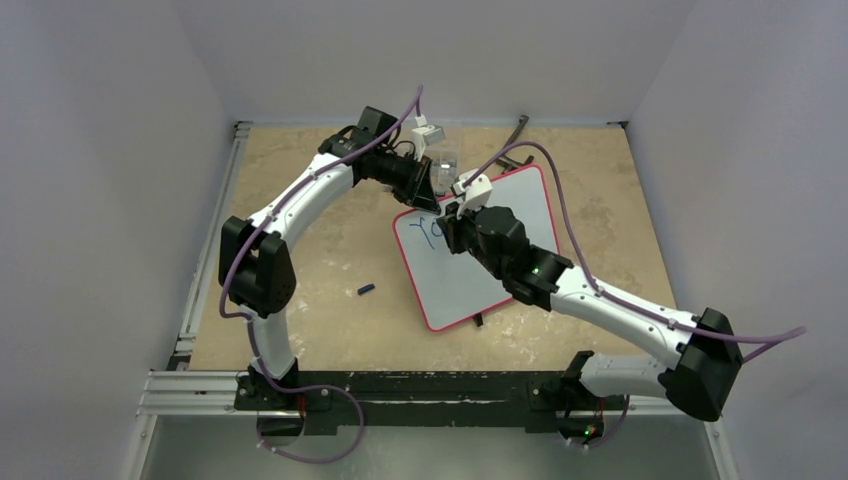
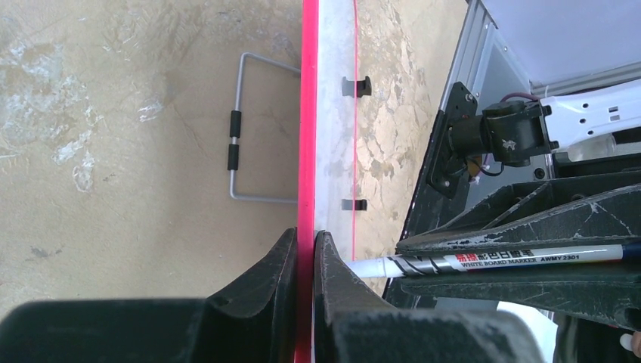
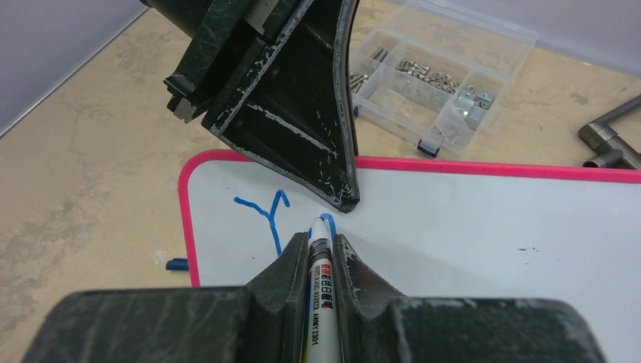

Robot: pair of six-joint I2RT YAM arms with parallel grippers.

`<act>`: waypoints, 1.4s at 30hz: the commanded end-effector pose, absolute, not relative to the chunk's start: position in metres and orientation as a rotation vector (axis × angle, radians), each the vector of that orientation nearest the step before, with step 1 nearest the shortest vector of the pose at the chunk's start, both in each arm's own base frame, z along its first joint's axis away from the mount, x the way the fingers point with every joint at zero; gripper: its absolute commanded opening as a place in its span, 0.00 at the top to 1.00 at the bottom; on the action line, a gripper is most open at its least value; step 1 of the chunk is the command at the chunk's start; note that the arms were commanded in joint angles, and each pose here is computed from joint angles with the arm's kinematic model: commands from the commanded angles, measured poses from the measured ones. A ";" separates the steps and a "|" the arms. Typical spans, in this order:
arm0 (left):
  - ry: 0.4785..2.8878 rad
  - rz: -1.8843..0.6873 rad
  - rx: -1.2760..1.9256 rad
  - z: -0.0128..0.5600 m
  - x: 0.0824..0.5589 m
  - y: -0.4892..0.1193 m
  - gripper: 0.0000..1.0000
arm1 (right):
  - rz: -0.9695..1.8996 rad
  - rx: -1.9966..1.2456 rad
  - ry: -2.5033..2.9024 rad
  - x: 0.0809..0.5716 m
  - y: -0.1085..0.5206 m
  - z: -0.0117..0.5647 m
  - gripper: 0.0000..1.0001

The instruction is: Write a sentence on the whiteboard

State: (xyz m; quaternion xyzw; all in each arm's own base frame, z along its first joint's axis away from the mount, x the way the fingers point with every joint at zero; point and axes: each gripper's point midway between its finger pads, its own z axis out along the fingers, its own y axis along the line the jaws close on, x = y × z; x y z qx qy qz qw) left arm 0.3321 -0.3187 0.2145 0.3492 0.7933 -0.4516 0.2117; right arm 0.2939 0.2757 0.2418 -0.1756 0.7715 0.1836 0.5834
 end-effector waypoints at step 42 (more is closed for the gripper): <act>2.079 -1.200 1.026 0.245 0.330 -0.319 1.00 | 0.411 -0.271 1.762 0.311 0.256 0.267 1.00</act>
